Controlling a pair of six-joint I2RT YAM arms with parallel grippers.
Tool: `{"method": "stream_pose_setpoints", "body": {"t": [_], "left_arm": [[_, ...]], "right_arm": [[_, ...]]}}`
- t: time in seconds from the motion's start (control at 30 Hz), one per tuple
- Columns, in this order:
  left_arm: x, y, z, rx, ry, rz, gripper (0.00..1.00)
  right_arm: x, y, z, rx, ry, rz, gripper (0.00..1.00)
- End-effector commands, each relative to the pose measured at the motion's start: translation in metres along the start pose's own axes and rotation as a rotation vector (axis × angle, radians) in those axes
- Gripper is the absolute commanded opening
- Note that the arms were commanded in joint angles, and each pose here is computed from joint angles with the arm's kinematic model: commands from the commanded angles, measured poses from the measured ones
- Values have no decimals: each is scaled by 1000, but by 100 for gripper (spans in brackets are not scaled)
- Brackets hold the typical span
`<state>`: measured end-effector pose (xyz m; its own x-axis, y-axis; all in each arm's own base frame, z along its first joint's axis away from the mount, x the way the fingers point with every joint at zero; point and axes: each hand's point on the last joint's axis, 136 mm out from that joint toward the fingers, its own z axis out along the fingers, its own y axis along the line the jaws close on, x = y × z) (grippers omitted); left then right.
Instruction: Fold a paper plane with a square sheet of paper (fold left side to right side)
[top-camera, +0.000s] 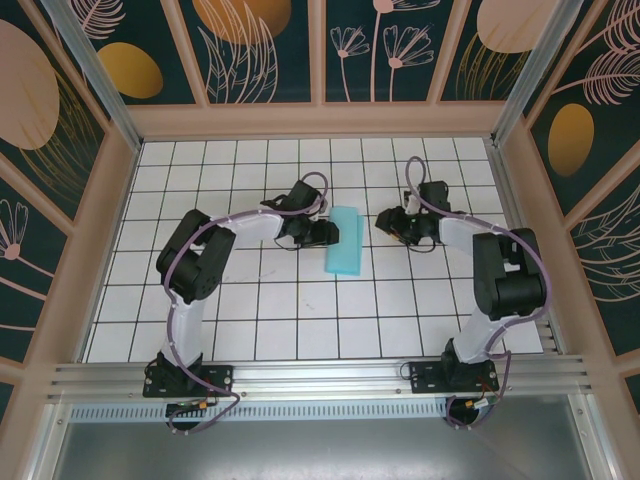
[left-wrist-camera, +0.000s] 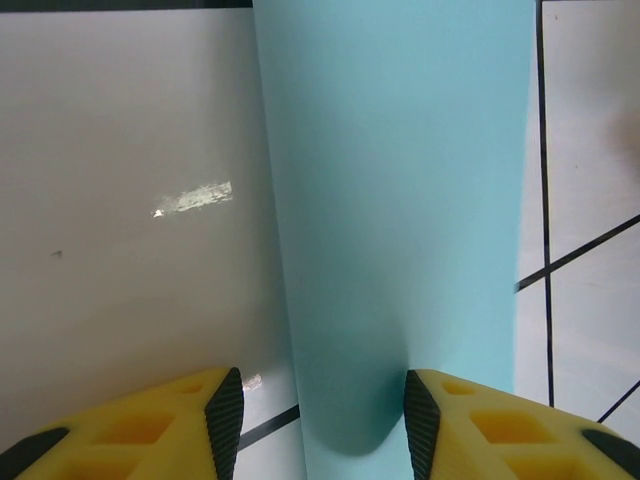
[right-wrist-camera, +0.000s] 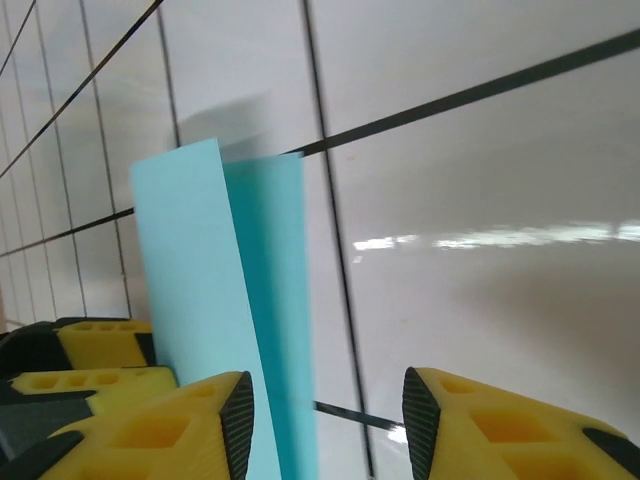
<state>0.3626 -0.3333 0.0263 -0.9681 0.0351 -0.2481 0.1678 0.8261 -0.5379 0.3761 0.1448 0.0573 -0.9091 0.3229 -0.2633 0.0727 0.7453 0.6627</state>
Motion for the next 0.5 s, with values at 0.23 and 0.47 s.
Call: {"method": "stream_pose_setpoints", "body": {"t": [0.23, 0.47], "left_arm": [[12, 4, 10, -62, 74, 76, 46], [12, 2, 13, -67, 84, 85, 46]], "right_arm": [[10, -23, -14, 58, -7, 9, 47], [9, -22, -14, 53, -5, 10, 48]]}}
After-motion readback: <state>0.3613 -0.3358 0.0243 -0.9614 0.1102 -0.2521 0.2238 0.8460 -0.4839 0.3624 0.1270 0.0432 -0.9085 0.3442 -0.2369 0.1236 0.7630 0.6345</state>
